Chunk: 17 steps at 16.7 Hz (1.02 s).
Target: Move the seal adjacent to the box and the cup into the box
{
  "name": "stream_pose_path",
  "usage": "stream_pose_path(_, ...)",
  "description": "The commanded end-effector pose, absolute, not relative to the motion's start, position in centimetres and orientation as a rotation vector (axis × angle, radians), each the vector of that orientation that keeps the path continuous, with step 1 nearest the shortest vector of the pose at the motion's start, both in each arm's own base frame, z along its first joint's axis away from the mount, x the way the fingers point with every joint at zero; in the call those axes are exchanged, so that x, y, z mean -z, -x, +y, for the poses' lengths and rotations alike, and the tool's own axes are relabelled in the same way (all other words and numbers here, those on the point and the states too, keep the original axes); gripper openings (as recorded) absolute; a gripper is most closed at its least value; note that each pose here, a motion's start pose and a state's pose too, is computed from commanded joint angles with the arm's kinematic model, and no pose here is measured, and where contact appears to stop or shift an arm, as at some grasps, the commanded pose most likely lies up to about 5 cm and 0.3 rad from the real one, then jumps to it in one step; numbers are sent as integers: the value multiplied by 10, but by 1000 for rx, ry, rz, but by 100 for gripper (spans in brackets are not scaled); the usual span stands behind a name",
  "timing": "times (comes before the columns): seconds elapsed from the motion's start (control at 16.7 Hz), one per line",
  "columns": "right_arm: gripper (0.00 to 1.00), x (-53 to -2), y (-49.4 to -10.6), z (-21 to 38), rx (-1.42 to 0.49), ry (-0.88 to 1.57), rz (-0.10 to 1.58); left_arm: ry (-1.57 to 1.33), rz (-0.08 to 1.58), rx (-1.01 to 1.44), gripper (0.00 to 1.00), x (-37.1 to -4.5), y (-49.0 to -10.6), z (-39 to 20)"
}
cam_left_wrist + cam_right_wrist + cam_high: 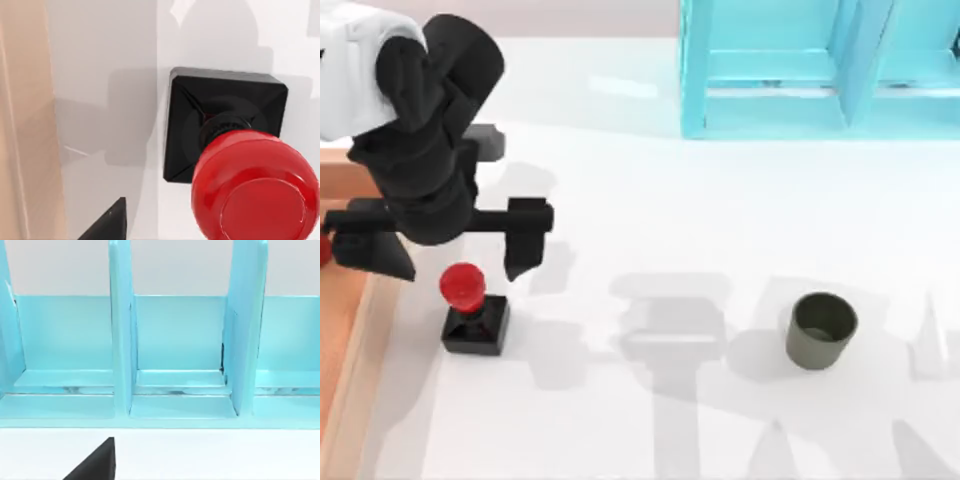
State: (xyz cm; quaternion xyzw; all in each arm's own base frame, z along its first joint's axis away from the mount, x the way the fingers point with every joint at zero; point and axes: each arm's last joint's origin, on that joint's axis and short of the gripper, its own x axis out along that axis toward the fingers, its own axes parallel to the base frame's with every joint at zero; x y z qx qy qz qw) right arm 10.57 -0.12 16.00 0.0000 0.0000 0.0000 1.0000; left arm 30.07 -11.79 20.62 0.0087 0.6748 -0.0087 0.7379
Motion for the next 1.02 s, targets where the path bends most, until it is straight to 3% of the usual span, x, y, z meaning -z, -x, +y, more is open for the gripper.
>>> stream_pose_path(0.42, 100, -160, -106, -1, 0, 0, 0, -21, 1483, 21, 100, -216, -302, -120)
stream_pose_path(0.84, 100, -160, -106, -1, 0, 0, 0, -20, 1486, 18, 100, -294, -303, -119)
stream_pose_path(1.02, 100, -160, -106, -1, 0, 0, 0, -20, 1481, 20, 100, -306, -301, -118)
